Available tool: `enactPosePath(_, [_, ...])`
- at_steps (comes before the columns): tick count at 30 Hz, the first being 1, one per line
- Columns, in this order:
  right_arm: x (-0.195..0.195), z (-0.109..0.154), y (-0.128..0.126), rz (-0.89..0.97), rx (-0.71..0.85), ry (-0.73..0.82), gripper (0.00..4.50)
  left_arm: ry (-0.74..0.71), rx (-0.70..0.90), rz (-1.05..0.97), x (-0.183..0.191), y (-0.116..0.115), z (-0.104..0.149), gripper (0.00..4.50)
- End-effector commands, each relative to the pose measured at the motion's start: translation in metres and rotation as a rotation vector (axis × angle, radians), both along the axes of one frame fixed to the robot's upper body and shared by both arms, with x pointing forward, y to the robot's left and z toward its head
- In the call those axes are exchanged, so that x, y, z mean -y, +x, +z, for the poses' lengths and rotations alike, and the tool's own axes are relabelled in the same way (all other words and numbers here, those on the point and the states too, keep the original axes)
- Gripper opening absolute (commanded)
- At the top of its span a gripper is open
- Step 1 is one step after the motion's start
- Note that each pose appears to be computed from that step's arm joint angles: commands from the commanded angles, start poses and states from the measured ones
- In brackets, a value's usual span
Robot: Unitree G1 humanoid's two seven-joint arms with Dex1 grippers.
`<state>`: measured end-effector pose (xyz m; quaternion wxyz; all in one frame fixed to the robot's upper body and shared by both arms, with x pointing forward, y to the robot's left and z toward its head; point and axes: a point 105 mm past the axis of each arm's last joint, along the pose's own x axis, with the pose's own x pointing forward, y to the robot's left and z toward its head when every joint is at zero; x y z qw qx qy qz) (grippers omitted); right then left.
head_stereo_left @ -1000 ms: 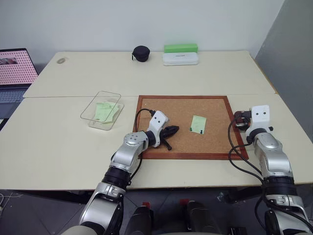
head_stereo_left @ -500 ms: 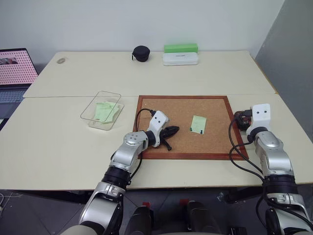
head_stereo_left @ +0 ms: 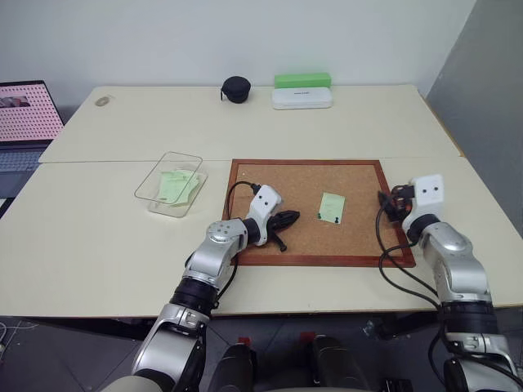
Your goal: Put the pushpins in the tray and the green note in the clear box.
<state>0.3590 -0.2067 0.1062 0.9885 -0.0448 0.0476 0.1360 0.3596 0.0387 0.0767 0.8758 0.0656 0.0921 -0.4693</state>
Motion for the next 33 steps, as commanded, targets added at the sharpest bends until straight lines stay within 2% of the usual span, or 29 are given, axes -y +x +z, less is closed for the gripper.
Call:
enactPosePath(1, [-0.042,0.021,-0.02,0.234,0.042,0.102,3.54,0.021,-0.046,-0.025,0.004,-0.008,-0.014,0.0])
enactPosePath(10, [-0.076,-0.001,-0.03,0.361,-0.027,0.028,3.54,0.03,-0.038,-0.023,0.003,-0.007,-0.015,0.0])
enactPosePath(17, [-0.073,-0.016,-0.026,0.344,-0.052,-0.021,3.54,0.036,-0.034,-0.019,0.001,-0.005,-0.014,0.0])
enactPosePath(18, [-0.073,-0.017,-0.026,0.344,-0.052,-0.022,3.18,0.036,-0.034,-0.018,0.001,-0.005,-0.014,0.0])
enactPosePath(19, [-0.073,-0.018,-0.026,0.345,-0.051,-0.021,3.09,0.036,-0.033,-0.016,0.0,-0.005,-0.014,0.0])
enactPosePath(27, [-0.074,-0.019,-0.025,0.343,-0.05,-0.014,1.46,0.038,-0.038,-0.013,0.0,-0.006,-0.016,0.0])
enactPosePath(33, [-0.073,-0.017,-0.024,0.337,-0.045,-0.009,0.42,0.035,-0.037,-0.013,0.001,-0.005,-0.014,0.0])
